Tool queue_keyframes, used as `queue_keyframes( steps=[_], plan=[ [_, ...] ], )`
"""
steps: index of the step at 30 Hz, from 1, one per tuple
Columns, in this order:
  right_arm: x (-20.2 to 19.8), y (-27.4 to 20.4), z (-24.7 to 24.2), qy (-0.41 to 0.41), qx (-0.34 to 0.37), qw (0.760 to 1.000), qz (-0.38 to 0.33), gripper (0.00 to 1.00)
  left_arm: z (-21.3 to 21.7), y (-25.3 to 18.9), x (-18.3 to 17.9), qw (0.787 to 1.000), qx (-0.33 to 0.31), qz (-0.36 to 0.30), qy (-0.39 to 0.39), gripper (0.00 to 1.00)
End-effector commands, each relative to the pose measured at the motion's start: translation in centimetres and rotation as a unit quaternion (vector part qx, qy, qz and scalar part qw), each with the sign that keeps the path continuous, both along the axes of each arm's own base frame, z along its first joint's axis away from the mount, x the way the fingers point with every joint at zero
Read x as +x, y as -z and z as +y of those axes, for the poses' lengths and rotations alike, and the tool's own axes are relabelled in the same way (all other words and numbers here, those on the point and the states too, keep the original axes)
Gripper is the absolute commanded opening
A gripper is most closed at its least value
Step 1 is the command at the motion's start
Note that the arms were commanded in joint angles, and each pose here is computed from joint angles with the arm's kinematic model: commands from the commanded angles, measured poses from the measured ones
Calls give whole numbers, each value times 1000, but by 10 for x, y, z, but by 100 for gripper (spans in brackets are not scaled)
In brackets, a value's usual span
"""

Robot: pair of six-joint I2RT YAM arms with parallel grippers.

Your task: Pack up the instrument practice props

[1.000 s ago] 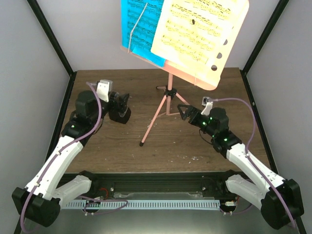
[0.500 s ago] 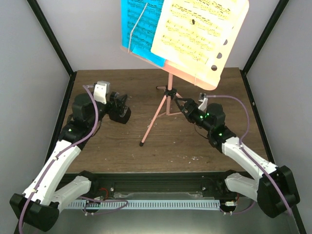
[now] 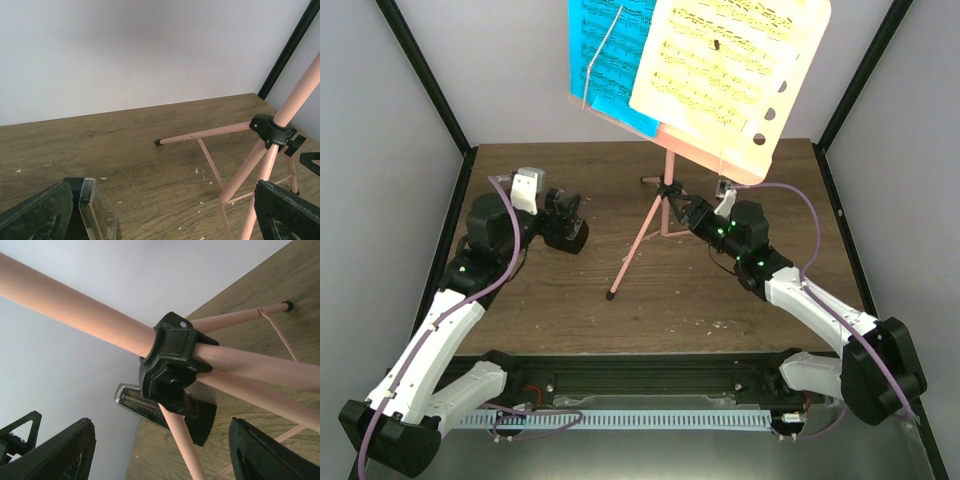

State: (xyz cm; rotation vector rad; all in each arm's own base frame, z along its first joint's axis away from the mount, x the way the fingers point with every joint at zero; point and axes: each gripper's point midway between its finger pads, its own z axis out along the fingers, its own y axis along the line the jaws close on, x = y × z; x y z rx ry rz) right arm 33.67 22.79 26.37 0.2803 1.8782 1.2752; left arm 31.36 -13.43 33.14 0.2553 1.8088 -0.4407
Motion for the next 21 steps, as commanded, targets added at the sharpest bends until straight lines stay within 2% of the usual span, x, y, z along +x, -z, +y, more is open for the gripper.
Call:
queue_keyframes(
  steps=[1, 8, 21],
  plan=[
    [11, -8, -1, 19, -36, 999, -34, 71, 1, 0, -1, 1000, 2, -5, 0, 100],
    [13, -4, 4, 30, -155, 984, -87, 57, 2, 1, -1, 1000, 2, -4, -1, 100],
    [18, -8, 1, 32, -281, 942, -181, 38, 0, 4, 1, 1000, 2, 1, 3, 100]
  ],
)
